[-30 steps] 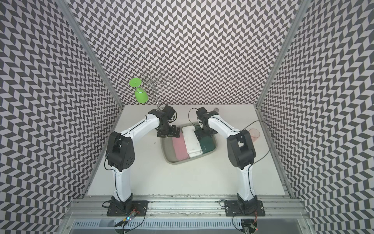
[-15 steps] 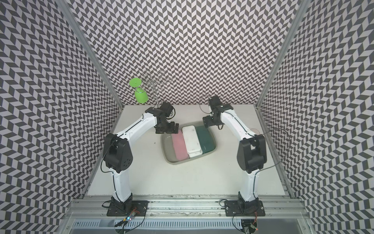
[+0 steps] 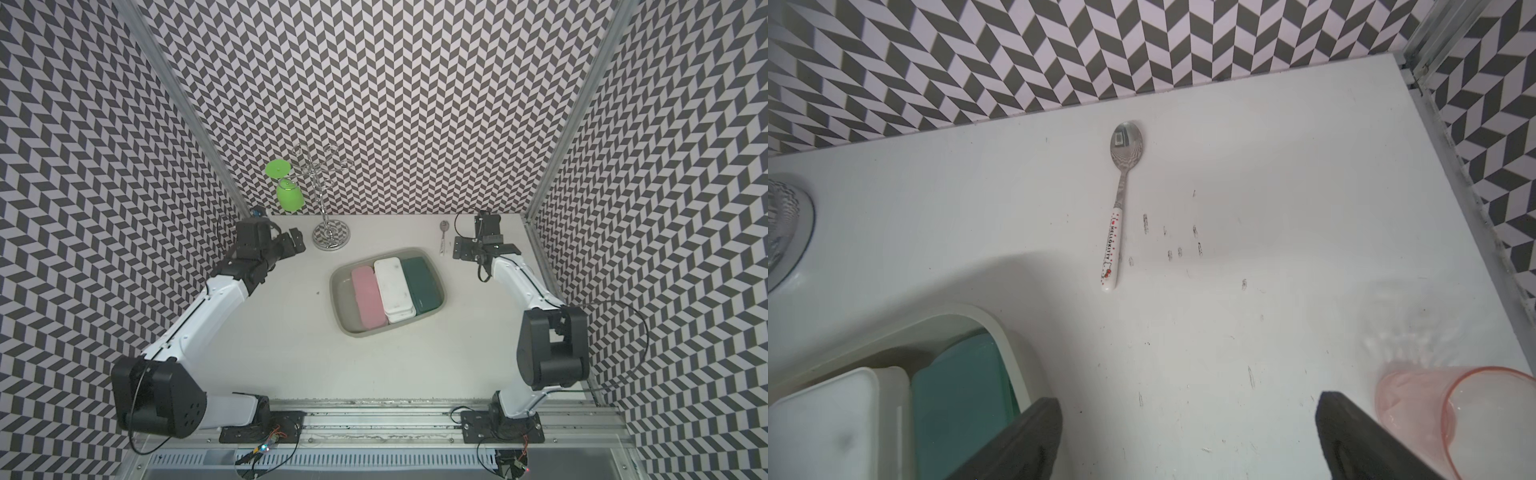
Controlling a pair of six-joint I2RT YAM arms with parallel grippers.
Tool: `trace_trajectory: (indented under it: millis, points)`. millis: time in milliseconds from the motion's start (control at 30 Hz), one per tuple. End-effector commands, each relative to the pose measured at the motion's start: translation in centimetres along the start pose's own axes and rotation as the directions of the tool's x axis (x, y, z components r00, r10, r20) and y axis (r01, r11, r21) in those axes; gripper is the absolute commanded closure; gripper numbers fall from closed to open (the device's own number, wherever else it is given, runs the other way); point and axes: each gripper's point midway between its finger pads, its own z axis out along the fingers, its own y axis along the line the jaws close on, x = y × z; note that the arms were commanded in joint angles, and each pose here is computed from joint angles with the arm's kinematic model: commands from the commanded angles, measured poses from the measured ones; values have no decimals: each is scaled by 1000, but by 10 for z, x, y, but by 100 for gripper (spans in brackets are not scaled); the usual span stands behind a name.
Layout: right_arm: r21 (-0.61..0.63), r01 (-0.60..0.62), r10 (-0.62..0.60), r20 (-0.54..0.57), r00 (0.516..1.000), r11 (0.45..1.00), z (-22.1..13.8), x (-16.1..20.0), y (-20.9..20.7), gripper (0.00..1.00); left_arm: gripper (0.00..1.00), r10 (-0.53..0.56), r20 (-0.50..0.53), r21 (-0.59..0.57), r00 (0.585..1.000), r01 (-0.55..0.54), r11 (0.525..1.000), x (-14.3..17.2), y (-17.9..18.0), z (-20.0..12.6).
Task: Put the pencil case into the storage box
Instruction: Reset both arms
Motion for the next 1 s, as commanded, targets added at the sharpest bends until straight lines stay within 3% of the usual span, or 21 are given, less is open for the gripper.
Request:
trace_trajectory:
  millis: [0,100,200,367,533,667,733,867,967]
  points:
    - [-50,-27,38,228,973,998,-18,-43,7,1,0,137,306,-21,942,-138,990,-24,2,-16]
    - [-35,-2,12,289,957,999,-19,-45,3,0,0,176,354,-68,919,-162,984,-6,17,-14]
    - [-21,58,-46,365,930,998,-17,-38,1,1,0,196,296,-85,935,-179,980,23,28,5]
    - [8,118,-108,467,878,993,-11,-10,-6,0,0,226,297,-23,928,-229,973,55,22,18]
    - [22,117,-116,426,897,993,12,28,-14,1,0,228,313,-78,922,-214,974,67,35,18]
    - [47,101,-111,466,878,994,7,34,-22,0,0,232,361,-89,903,-215,973,72,39,13]
    - [21,133,-126,484,866,991,10,34,-16,1,0,244,382,-50,892,-244,969,75,36,13]
    - [11,151,-142,421,896,988,28,33,-11,0,0,259,393,94,882,-319,943,81,18,18]
    - [-60,229,-194,348,917,972,48,38,5,0,0,241,398,100,885,-303,948,82,22,19]
